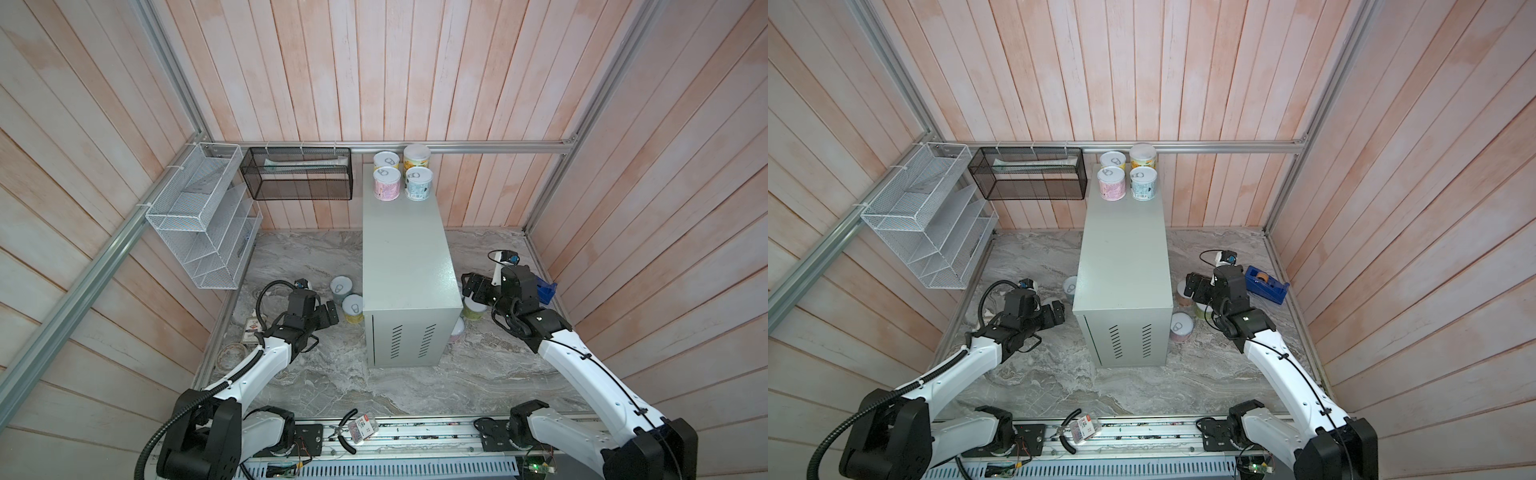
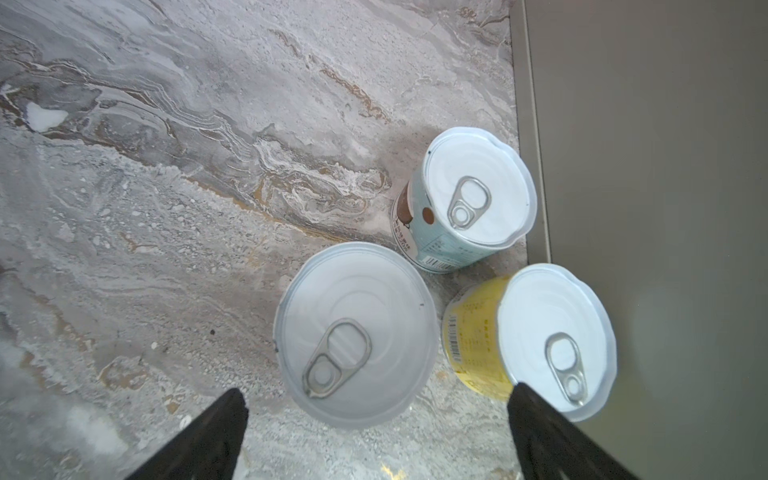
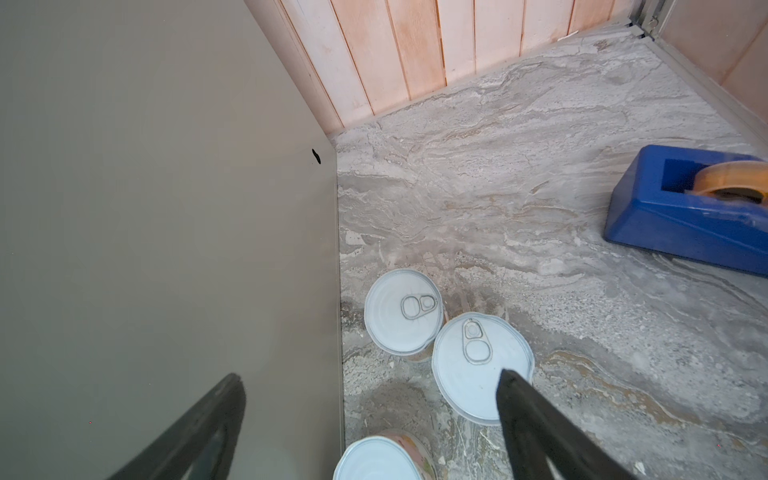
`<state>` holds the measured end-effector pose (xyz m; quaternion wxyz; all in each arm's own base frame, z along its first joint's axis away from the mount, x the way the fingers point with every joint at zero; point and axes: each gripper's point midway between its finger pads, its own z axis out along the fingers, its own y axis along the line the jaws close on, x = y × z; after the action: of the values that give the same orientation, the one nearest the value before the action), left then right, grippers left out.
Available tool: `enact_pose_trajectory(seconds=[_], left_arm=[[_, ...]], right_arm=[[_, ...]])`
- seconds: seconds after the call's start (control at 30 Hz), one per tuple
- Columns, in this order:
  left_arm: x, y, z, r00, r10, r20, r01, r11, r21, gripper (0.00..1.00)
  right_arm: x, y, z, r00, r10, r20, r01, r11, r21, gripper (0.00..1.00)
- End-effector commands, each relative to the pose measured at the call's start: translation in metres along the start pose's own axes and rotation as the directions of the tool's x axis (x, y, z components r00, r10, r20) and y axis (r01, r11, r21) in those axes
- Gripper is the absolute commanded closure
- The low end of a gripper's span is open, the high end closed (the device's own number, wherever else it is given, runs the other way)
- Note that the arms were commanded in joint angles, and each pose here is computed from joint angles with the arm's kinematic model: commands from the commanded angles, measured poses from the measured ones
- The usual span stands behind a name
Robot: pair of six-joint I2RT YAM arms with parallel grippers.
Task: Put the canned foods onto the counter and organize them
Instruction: 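Grasp the pale-blue can on the floor with the left gripper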
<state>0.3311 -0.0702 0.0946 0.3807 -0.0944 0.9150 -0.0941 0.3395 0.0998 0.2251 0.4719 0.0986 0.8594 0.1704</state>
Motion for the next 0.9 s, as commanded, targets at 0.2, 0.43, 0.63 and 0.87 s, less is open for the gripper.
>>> enact_pose_trajectory(seconds=[0.2, 0.43, 0.63, 0.87], left_arm=[[-0.003, -0.001, 0.026, 0.999, -0.026, 0.020, 0.026, 1.000, -0.004, 0.00], [0.002, 0.011, 0.037, 0.999, -0.027, 0.016, 0.029, 0.997, -0.074, 0.00], [0.005, 0.016, 0.046, 0.999, -0.031, 0.005, 0.032, 0.994, -0.103, 0.02], [-0.002, 0.015, 0.051, 0.999, -0.028, 0.016, 0.030, 0.993, -0.115, 0.04]], right_arm=[[-0.005, 0.005, -0.009, 1.000, 0.005, 0.021, -0.004, 1.000, -0.027, 0.07], [-0.002, 0.003, -0.008, 1.000, 0.008, 0.022, -0.007, 1.000, -0.026, 0.07], [0.002, 0.003, -0.002, 1.000, 0.005, 0.013, -0.005, 0.999, -0.033, 0.07], [0.002, 0.006, 0.002, 1.000, -0.002, 0.009, 0.003, 0.999, -0.041, 0.07]])
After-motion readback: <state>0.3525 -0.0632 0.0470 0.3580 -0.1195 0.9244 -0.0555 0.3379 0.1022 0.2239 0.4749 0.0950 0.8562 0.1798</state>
